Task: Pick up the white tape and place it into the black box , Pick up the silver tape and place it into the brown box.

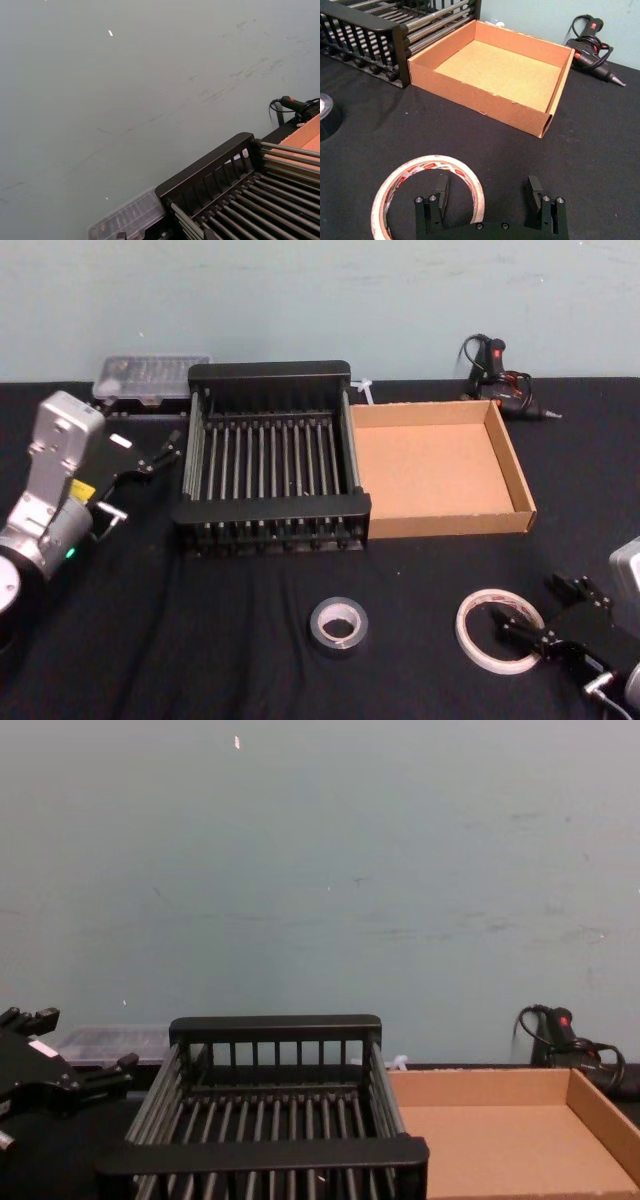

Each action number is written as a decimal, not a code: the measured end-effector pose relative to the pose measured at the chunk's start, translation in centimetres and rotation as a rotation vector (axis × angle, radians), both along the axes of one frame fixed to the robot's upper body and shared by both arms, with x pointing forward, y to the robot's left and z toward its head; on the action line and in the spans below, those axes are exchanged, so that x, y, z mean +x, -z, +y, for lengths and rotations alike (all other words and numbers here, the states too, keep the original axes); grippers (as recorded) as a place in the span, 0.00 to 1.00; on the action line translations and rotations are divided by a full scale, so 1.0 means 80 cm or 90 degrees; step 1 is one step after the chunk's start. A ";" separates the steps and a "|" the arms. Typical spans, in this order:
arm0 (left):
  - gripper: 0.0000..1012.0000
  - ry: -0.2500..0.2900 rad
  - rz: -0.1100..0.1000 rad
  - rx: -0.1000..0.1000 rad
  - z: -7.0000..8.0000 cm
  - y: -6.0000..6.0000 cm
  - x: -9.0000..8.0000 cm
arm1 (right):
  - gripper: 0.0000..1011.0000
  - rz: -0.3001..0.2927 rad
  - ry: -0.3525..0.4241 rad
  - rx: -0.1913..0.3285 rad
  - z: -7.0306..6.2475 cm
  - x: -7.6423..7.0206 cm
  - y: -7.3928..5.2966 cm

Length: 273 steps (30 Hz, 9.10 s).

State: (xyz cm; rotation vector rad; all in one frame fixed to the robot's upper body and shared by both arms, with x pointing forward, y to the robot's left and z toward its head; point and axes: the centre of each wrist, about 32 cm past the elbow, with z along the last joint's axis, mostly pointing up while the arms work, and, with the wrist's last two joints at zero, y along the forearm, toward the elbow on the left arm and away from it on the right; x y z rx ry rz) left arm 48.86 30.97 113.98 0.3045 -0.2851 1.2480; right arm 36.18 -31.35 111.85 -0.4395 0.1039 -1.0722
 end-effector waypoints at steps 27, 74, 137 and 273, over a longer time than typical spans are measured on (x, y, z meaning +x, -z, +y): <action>0.99 0.000 0.000 0.000 0.000 0.000 0.000 | 0.95 0.003 0.003 -0.003 -0.001 0.005 0.003; 0.99 0.000 0.000 0.000 0.000 0.000 0.000 | 0.09 0.000 0.006 0.002 -0.001 0.003 0.003; 0.99 0.000 0.000 0.000 0.000 0.000 0.000 | 0.09 -0.128 0.006 0.068 0.033 0.061 -0.052; 0.99 0.000 0.000 0.000 0.000 0.000 0.000 | 0.95 -0.119 -0.091 0.067 0.217 0.265 -0.065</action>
